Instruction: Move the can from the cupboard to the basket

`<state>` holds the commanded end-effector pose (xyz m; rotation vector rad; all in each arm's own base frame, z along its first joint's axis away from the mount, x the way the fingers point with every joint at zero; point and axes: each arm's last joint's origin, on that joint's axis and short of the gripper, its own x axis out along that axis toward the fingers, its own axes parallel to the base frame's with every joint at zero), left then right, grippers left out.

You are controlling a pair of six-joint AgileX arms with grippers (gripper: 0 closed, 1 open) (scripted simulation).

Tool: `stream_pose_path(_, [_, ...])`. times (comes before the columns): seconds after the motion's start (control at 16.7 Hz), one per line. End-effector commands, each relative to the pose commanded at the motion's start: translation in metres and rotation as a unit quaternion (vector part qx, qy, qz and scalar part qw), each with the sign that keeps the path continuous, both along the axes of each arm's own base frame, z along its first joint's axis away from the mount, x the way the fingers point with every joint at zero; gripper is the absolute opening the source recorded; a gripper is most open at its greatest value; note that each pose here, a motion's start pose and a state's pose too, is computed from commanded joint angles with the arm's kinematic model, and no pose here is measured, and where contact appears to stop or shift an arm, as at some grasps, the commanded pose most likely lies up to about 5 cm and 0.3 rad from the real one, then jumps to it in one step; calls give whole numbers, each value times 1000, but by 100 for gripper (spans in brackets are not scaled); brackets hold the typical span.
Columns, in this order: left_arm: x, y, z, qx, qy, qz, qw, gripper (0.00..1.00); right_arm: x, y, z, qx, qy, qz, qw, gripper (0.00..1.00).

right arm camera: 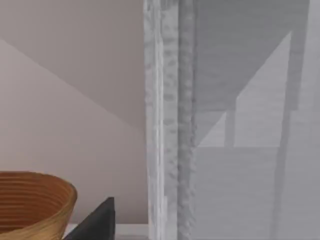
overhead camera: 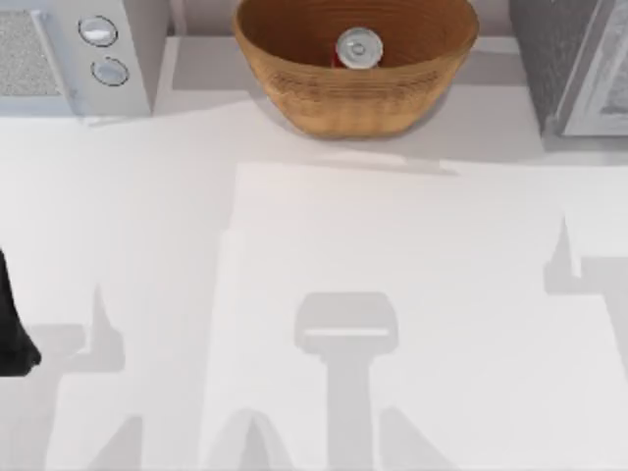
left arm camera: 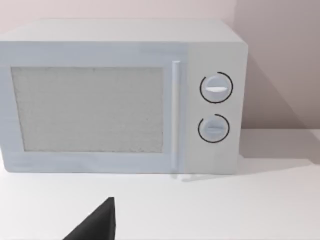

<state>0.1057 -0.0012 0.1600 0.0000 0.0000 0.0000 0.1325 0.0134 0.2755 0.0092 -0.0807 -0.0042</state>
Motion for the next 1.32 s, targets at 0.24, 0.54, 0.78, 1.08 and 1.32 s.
stream_pose_path(0.24, [0,0,0,0,0,0,1000,100,-24,-11,-75,-4,23,1,1000,100])
stream_pose_path(0.54, [0,0,0,0,0,0,1000,100,-27,-15,-115,-5,40,2,999,100])
stream_pose_path(0.78, [0,0,0,0,0,0,1000,100,-27,-14,-115,-5,41,3,999,100])
stream_pose_path(1.08, [0,0,0,0,0,0,1000,100,-22,-21,-101,-5,24,4,1000,100])
stream_pose_path(1.32, [0,0,0,0,0,0,1000,100,-5,-43,-81,-11,15,4,1000,100])
